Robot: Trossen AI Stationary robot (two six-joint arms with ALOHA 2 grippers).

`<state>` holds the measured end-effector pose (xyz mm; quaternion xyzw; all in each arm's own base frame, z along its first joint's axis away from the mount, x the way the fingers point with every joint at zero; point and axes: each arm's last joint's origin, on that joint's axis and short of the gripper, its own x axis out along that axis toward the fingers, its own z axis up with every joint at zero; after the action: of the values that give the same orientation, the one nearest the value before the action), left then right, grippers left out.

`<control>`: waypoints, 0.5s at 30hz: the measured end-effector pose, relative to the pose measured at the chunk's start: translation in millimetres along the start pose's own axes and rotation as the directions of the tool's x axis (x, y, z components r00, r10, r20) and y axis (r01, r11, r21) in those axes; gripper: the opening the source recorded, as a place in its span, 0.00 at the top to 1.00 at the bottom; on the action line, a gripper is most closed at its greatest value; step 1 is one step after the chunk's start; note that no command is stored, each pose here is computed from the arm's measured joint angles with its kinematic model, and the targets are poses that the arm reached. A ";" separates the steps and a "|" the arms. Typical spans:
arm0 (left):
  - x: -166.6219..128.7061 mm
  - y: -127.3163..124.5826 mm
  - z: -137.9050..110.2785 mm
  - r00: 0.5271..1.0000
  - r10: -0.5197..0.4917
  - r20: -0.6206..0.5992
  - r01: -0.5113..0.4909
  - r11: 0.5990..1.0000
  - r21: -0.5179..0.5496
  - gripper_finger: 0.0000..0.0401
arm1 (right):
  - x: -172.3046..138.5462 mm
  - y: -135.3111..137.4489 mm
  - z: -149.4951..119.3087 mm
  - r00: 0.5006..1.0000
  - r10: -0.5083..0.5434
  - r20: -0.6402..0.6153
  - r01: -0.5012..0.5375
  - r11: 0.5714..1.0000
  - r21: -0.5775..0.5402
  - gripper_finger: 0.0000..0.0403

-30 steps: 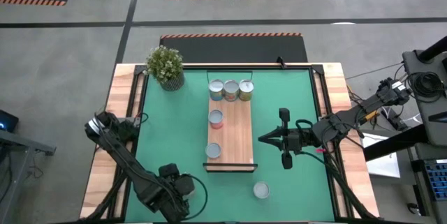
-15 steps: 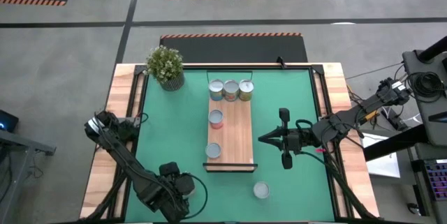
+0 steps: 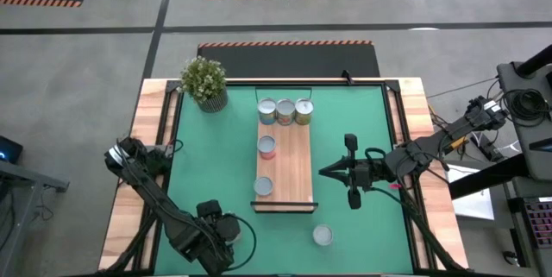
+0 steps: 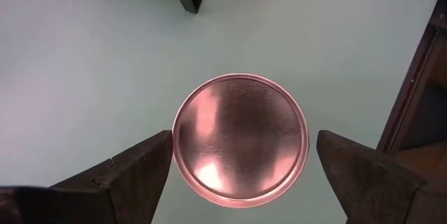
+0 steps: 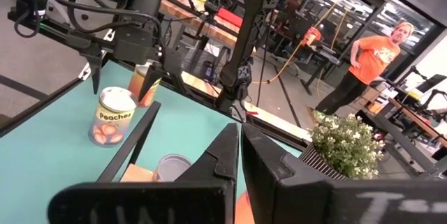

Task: Pick and place cans onto a shelf
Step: Put the canned peaches on the shelf

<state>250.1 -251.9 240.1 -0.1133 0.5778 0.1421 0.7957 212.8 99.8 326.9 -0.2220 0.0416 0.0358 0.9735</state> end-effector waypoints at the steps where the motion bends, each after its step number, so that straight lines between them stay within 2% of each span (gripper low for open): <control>1: 0.1 0.0 0.0 1.000 0.000 0.000 0.000 1.000 0.000 0.16 | 0.0 0.0 0.0 1.000 0.000 0.000 0.000 1.000 0.000 0.98; 15: 11.4 1.3 -4.1 1.000 0.007 -0.002 -0.007 1.000 0.001 0.18 | 0.0 0.0 -0.1 1.000 0.000 -0.001 0.000 1.000 0.000 0.98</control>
<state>249.3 -251.0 228.0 -0.1111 0.5792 0.1445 0.7946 212.8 99.8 326.8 -0.2220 0.0419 0.0358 0.9735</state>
